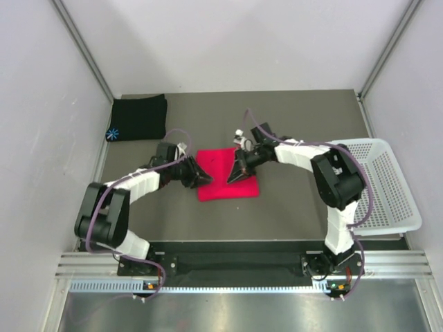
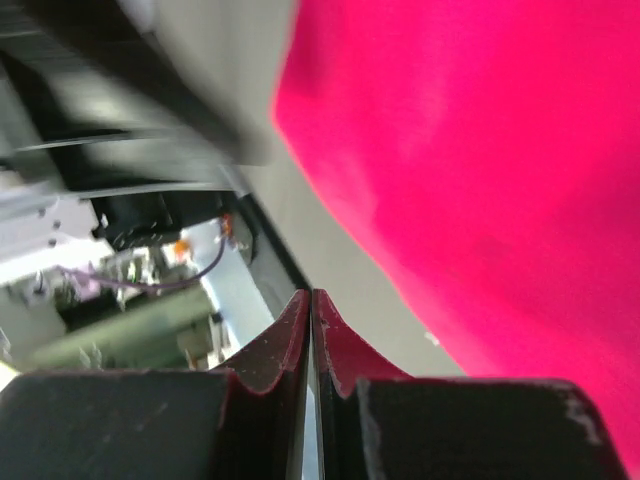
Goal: Fold and stack the t-shirts
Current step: Fold the tshirt, then neatly place the folded tshirt to the corner
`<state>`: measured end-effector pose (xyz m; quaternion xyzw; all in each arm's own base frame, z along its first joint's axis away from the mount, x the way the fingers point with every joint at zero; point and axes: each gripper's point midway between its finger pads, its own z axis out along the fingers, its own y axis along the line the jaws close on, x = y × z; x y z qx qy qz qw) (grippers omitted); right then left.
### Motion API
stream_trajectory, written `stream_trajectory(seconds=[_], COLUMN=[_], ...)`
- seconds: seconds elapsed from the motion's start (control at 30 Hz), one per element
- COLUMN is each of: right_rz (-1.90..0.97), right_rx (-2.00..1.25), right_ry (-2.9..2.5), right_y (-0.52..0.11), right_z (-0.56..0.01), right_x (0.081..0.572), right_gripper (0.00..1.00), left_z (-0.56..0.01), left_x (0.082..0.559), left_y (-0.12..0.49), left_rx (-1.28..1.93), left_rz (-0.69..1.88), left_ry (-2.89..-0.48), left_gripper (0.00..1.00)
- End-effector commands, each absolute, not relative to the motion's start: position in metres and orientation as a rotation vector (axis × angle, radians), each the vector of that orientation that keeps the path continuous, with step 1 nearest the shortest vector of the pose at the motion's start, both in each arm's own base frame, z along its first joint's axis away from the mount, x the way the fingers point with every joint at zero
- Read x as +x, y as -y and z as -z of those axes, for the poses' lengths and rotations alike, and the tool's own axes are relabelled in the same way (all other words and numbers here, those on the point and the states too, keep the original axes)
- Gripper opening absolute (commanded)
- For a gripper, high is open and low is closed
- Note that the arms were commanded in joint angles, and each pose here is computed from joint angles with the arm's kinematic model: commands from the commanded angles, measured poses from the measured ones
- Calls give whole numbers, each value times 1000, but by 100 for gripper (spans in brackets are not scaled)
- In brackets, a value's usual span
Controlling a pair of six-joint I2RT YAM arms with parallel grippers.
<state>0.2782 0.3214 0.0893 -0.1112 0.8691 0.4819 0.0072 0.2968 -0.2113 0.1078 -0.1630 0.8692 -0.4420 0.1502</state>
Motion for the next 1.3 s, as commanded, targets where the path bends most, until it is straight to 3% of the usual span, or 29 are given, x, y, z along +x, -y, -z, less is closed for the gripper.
stream_trajectory(seconds=[0.0,0.2,0.57,0.63,0.83,0.93,1.27], right_rz=[-1635,-1615,-1402,-1357,-1239,-1227,-1160], right_rx=[-421,-430,-208,-256,-394,-404,-399], right_ry=[-2705,-2847,-2890,-2867,-2746,-2701,-2707], right_y=[-358,-344,-239,-239,-256,-260,-230], right_z=[-86,-26,-11,-28,-90,-114,-115], right_x=[264,244,238,241,264,273,259], right_gripper=[4,4,4,4,9,12,13], left_z=[-64,3,-13,-35,-97,-106,-67], left_x=[284,256,238,246,305,339,408], left_y=[212,190,166,165,149,143,138], left_rx=[-591,-685,-587,-514,-303,-221,-2], left_rz=[1292,1102,964,950,789,775,783], left_ry=[-2575,-2793,-2840,-2799,-2592,-2535,-2538], left_gripper=[29,26,29,33,62,71,74])
